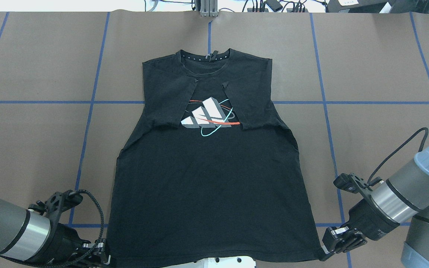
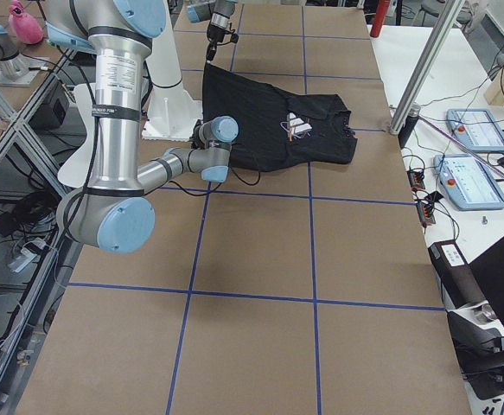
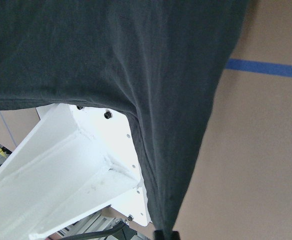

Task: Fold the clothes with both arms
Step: 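Lift both hem corners with both grippers and pull them up over the shirt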

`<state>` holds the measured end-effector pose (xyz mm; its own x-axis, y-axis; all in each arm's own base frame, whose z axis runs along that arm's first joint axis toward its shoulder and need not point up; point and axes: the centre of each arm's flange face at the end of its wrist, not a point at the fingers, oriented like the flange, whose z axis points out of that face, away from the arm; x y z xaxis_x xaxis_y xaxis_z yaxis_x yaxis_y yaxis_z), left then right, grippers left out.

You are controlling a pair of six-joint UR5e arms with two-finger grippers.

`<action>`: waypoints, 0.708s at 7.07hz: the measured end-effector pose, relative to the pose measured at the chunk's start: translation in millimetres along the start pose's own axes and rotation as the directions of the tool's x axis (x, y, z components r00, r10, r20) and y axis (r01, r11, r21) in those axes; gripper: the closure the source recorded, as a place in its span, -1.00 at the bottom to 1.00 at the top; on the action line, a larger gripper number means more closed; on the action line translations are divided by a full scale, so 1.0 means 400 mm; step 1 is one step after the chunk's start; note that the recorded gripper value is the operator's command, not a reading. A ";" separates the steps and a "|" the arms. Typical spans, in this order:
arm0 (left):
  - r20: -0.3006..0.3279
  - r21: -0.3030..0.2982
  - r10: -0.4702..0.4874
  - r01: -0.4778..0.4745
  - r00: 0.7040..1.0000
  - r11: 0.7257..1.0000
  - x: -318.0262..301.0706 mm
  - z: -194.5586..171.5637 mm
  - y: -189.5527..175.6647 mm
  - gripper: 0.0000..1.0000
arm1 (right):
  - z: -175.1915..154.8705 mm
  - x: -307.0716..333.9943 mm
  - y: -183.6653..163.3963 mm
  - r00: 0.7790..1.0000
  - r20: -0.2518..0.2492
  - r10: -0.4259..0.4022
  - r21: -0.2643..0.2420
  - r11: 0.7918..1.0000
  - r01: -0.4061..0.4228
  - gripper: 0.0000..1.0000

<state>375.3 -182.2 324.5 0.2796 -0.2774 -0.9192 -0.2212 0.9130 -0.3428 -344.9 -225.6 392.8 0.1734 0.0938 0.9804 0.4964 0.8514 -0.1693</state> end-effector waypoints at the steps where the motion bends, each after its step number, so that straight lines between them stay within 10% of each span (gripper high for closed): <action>1: 0.000 -0.004 0.001 -0.001 1.000 1.000 -0.004 -0.015 0.010 1.00 | -0.004 0.000 0.009 1.000 0.018 -0.002 -0.013 1.000 0.002 1.00; 5: -0.015 0.016 -0.001 0.001 1.000 1.000 0.014 -0.027 -0.006 1.00 | 0.005 -0.020 -0.049 0.999 0.041 -0.012 0.013 1.000 0.012 1.00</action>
<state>367.3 -189.2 318.2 0.2656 -0.2825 -0.9217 -0.2060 0.9174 -0.3406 -357.7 -242.0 388.5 0.1321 0.1047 0.9857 0.4875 0.8590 -0.1565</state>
